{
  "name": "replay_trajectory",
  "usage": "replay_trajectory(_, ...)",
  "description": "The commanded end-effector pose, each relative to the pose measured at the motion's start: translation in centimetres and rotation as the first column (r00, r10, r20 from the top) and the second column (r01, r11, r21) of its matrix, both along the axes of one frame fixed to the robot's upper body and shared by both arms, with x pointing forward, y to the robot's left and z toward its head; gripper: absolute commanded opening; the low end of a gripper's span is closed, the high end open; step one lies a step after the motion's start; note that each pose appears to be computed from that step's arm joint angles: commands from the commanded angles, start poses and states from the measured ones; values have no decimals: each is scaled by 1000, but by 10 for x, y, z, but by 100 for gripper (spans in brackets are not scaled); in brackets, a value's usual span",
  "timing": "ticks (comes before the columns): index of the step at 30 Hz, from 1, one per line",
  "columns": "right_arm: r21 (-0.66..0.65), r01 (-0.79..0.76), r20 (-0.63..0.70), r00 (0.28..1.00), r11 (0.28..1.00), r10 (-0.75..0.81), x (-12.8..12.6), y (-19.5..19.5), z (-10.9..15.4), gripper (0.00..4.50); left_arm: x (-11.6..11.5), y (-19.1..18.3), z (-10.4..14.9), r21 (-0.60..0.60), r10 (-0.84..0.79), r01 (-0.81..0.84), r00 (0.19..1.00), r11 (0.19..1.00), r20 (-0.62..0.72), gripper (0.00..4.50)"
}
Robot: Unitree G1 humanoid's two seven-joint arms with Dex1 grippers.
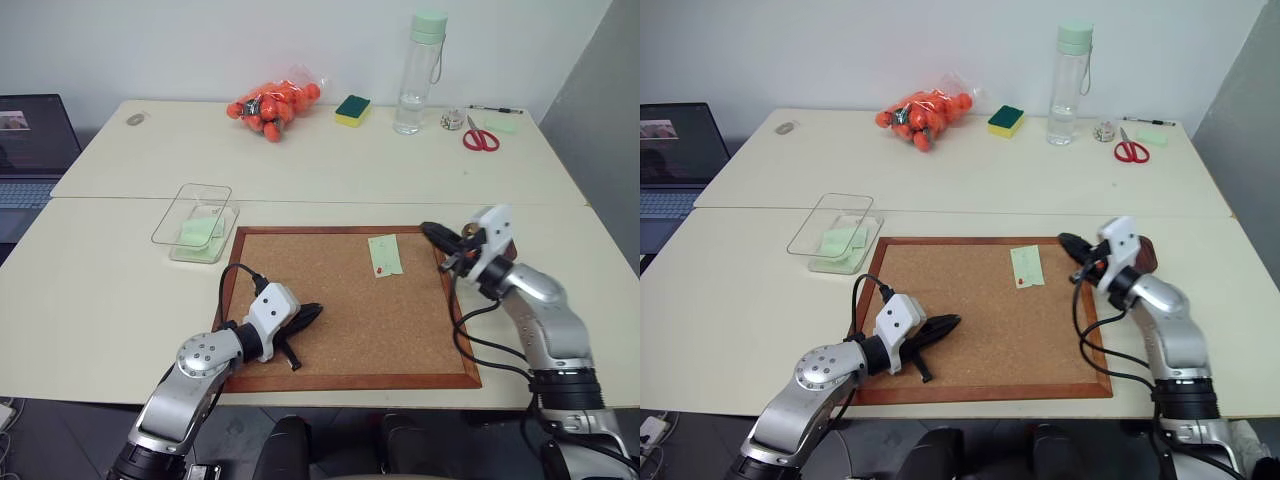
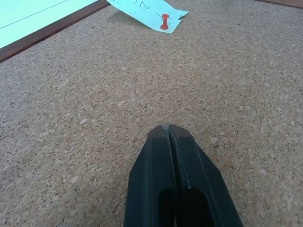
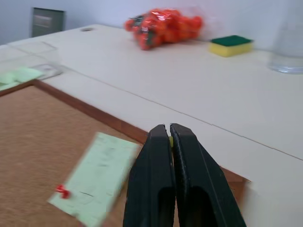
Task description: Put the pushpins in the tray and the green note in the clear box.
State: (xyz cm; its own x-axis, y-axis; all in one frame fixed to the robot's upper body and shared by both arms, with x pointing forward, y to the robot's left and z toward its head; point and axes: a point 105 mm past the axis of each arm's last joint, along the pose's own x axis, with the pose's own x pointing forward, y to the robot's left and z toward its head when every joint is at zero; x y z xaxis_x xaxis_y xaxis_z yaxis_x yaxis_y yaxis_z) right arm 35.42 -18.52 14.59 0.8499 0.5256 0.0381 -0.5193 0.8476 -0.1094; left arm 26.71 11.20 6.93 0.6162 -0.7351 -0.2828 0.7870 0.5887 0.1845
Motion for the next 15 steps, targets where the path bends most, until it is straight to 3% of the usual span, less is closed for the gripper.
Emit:
replay_trajectory(1, -68, 194, -15, 981, 979, -195, 12, -48, -4, 1, -6, -4, -15, 18, -14, 15, 998, 1000, -54, 0)
replay_trajectory(6, -161, 270, -27, 960, 949, -278, 21, -68, -13, 1, -5, -5, -15, 21, -22, 23, 998, 1000, -51, 0)
replay_trajectory(15, -187, 328, -32, 940, 926, -340, 30, -81, -19, 189, -5, -5, -15, 19, -19, 20, 999, 1000, -48, 0)
